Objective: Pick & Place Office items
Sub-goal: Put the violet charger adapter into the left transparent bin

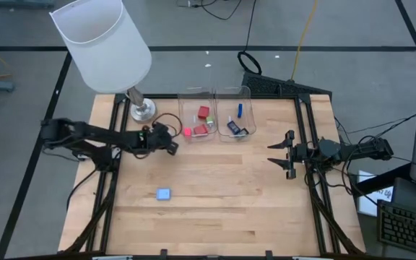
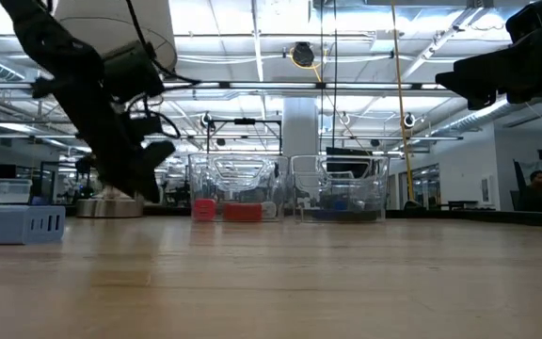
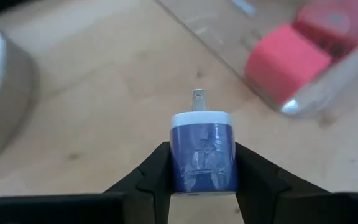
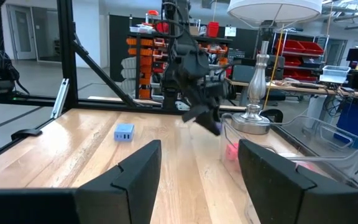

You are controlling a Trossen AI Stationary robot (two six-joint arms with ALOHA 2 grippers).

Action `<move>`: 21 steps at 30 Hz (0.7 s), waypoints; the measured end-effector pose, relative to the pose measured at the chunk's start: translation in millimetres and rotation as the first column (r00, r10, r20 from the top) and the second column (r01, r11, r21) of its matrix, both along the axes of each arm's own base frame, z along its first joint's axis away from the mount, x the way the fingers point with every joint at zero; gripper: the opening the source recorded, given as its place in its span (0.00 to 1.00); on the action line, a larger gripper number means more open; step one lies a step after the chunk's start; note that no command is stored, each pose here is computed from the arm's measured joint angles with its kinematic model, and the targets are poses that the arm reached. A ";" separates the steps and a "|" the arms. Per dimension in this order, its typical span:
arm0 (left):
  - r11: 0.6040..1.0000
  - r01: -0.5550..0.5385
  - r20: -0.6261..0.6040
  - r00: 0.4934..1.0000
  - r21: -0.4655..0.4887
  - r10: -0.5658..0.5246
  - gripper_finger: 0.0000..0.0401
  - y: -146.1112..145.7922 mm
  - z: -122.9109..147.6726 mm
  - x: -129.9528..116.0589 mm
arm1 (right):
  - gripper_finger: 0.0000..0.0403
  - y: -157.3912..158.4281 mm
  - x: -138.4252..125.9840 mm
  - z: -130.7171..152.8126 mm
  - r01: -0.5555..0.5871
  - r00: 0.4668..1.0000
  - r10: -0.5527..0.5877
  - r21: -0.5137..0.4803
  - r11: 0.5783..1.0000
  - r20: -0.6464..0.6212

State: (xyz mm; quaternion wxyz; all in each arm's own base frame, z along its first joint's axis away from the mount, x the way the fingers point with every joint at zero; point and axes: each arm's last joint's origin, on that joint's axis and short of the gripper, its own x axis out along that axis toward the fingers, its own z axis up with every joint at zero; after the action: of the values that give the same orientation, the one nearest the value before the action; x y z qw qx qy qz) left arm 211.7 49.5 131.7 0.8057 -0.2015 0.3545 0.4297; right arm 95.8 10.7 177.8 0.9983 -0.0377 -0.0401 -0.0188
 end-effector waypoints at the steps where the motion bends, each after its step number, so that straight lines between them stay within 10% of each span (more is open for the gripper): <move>1: 1.000 -0.010 0.007 1.000 0.009 0.010 0.33 -0.1 5.5 -3.1 | 0.51 0.0 0.0 0.0 0.000 1.000 0.000 0.000 1.000 0.000; 21: 0.958 0.069 0.440 0.878 0.278 -0.191 0.33 0.8 75.2 11.2 | 0.52 0.0 0.0 0.0 0.000 1.000 0.000 0.000 1.000 0.000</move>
State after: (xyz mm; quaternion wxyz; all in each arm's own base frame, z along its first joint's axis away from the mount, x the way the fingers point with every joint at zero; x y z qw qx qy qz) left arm 222.9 50.3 206.9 0.9129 -0.1687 0.1074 0.3557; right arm 95.8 10.7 177.7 0.9983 -0.0376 -0.0399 -0.0188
